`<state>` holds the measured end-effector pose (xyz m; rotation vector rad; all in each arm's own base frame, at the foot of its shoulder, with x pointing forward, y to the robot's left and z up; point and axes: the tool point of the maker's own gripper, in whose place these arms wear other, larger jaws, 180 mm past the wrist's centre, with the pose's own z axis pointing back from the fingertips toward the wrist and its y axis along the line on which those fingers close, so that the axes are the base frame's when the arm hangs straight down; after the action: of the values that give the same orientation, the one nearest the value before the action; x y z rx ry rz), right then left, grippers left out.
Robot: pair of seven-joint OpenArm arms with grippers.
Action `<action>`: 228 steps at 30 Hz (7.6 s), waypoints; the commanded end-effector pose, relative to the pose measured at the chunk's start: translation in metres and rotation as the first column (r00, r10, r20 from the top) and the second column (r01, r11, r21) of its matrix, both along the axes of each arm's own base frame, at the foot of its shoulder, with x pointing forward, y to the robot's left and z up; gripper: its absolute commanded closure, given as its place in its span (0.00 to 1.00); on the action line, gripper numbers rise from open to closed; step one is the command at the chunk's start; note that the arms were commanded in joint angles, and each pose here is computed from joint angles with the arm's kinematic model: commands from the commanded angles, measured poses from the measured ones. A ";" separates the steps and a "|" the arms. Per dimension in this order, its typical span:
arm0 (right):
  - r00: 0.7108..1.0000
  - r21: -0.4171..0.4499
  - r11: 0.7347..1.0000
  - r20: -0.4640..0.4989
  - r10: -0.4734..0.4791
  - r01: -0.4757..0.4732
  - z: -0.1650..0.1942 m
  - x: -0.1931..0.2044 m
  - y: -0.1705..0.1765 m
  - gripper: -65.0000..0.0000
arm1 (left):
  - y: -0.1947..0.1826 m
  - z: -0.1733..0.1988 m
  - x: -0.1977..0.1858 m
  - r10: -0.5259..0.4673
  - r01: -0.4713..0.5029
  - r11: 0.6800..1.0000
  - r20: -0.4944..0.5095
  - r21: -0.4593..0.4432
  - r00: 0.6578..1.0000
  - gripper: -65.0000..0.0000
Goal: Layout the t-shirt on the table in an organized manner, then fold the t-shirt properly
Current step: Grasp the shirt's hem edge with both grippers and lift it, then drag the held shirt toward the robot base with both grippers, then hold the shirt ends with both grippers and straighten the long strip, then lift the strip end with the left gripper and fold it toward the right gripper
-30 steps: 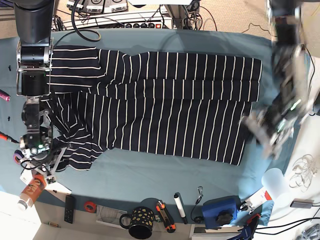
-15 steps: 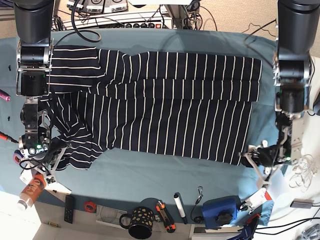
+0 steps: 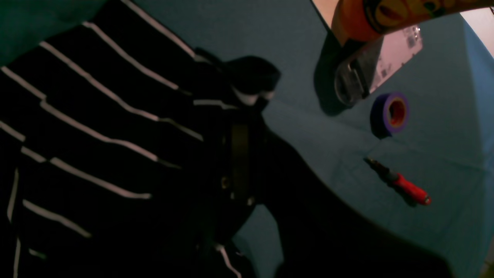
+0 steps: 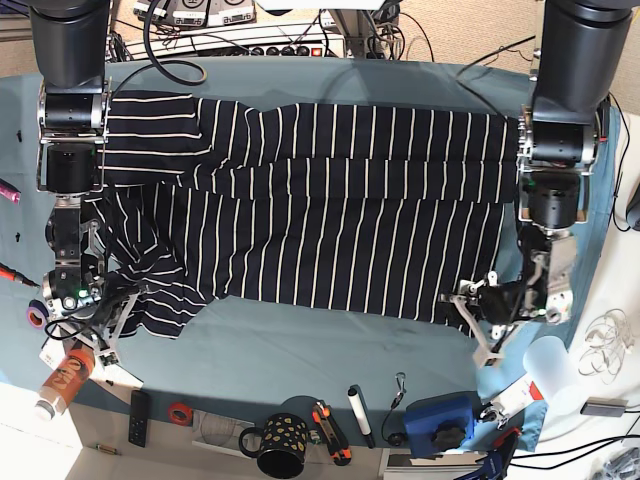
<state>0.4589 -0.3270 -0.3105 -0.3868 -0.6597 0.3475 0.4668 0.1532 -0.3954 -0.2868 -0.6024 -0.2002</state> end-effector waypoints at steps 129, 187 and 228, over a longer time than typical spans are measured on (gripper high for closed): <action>0.964 0.584 0.809 0.172 -0.203 0.066 0.073 -0.135 -0.050 1.00 | 0.056 0.060 -0.159 -0.036 0.042 0.994 0.056 -0.106 0.998 1.00; 0.997 0.600 0.798 0.005 -0.079 0.061 0.007 -0.197 -0.028 0.61 | 0.076 -0.012 -0.205 0.145 -0.180 0.972 -0.216 -0.151 0.966 0.46; 0.996 0.606 0.794 0.036 -0.086 0.046 0.011 -0.194 -0.028 0.61 | 0.106 0.046 -0.152 0.091 -0.094 0.995 -0.053 -0.046 0.994 1.00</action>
<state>0.2564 -0.3495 -0.3174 0.2179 -0.7193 0.0239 0.3014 0.2547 -0.3680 -0.3173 -0.5049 -0.0733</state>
